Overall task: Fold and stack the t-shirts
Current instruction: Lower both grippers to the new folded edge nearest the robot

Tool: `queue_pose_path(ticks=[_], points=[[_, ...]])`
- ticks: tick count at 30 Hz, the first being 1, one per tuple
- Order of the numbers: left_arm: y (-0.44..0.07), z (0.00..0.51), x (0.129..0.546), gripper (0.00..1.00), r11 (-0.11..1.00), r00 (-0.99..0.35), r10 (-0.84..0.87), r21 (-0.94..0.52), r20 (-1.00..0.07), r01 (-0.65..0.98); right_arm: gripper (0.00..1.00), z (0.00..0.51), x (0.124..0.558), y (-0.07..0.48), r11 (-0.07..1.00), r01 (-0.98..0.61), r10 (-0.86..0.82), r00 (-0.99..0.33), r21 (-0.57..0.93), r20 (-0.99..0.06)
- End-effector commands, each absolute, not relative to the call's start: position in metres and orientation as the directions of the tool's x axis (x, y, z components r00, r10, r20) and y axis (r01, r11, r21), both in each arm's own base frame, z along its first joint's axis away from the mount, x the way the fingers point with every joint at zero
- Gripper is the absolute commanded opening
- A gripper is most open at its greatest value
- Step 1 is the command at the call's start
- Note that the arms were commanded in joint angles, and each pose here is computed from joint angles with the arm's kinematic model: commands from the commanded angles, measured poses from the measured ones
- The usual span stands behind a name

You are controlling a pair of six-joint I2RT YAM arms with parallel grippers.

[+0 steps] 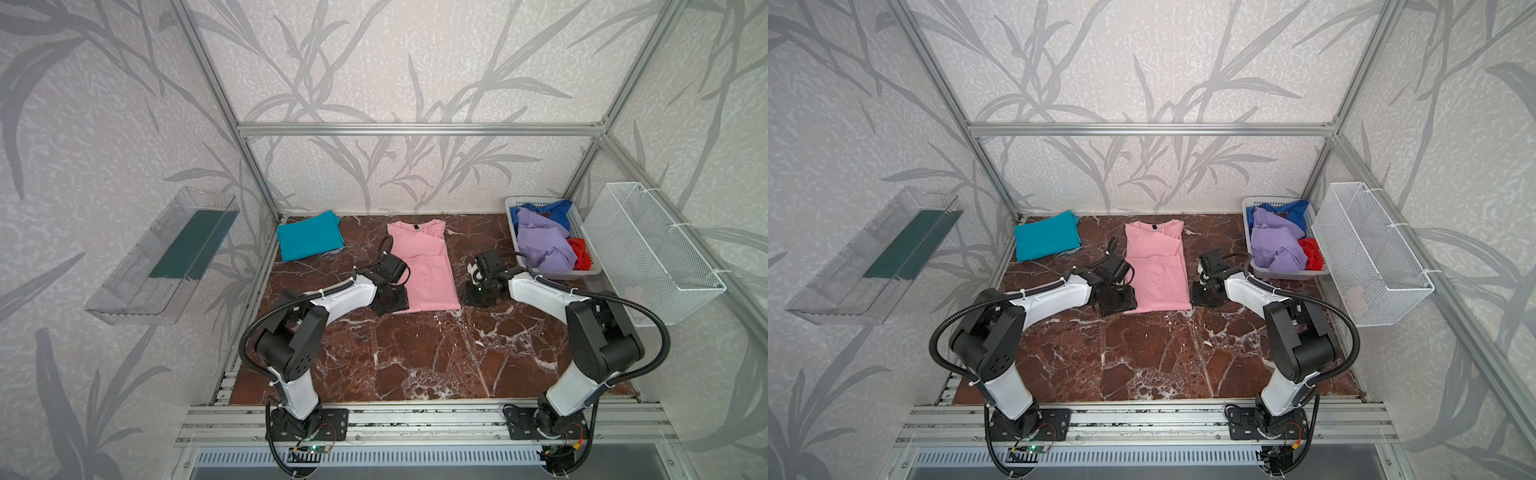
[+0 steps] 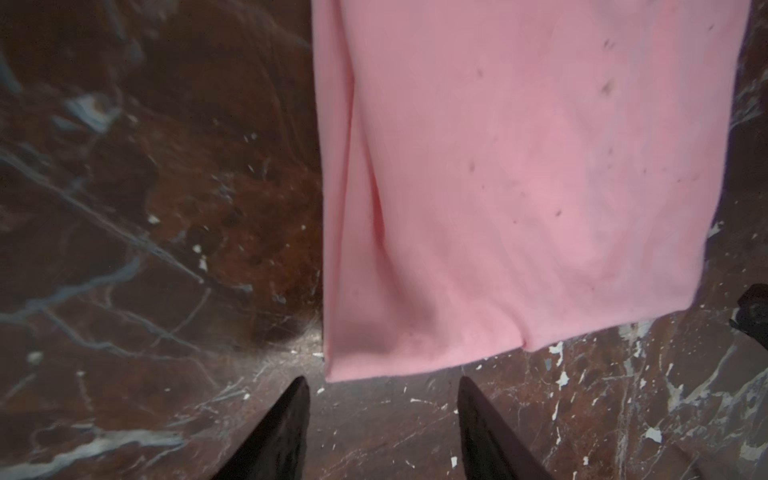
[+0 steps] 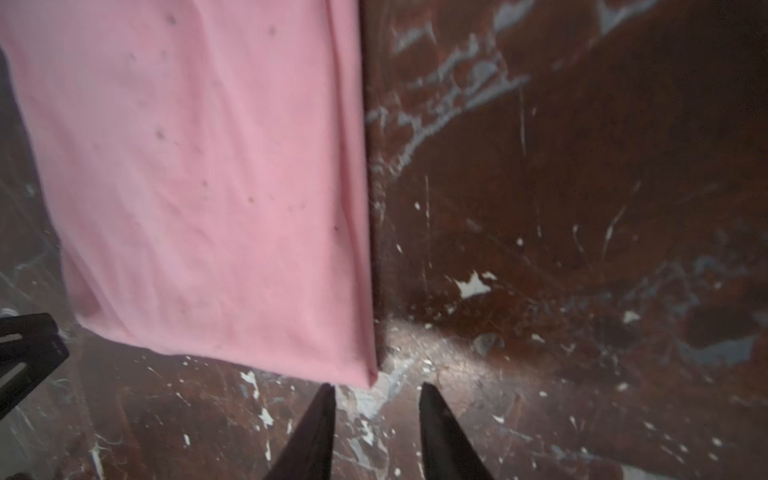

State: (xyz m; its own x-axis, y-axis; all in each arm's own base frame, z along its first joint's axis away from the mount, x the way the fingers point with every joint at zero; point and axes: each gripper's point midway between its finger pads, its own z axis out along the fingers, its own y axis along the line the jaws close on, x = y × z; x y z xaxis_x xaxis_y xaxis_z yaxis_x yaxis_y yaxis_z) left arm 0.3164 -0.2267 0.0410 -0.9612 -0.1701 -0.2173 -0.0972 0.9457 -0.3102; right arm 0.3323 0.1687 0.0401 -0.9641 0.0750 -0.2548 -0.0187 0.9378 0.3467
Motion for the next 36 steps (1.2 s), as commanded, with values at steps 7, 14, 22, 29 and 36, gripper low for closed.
queue_pose_path(ticks=[7, 14, 22, 29, 36], points=[[-0.23, 0.035, 0.331, 0.51, 0.928, -0.934, -0.245, -0.341, -0.259, -0.149, 0.52, 0.018, 0.324, 0.18, 0.918, -0.031, 0.057, -0.976, 0.395, -0.21], [-0.233, 0.013, 0.333, 0.17, 0.931, -0.943, -0.251, -0.323, -0.22, -0.173, 0.38, 0.004, 0.332, 0.185, 0.911, -0.01, 0.078, -0.977, 0.411, -0.198], [-0.204, 0.019, 0.331, 0.0, 0.954, -0.938, -0.249, -0.228, -0.241, -0.194, 0.0, 0.01, 0.336, 0.155, 0.955, 0.016, 0.086, -0.971, 0.296, -0.223], [-0.19, 0.006, 0.306, 0.0, 0.951, -0.944, -0.267, -0.21, -0.195, -0.226, 0.0, 0.017, 0.32, 0.145, 0.963, 0.007, 0.068, -0.974, 0.27, -0.216], [-0.206, 0.025, 0.273, 0.04, 0.94, -0.947, -0.259, -0.274, -0.189, -0.203, 0.0, 0.023, 0.276, 0.157, 0.964, -0.054, 0.0, -0.979, 0.26, -0.204]])
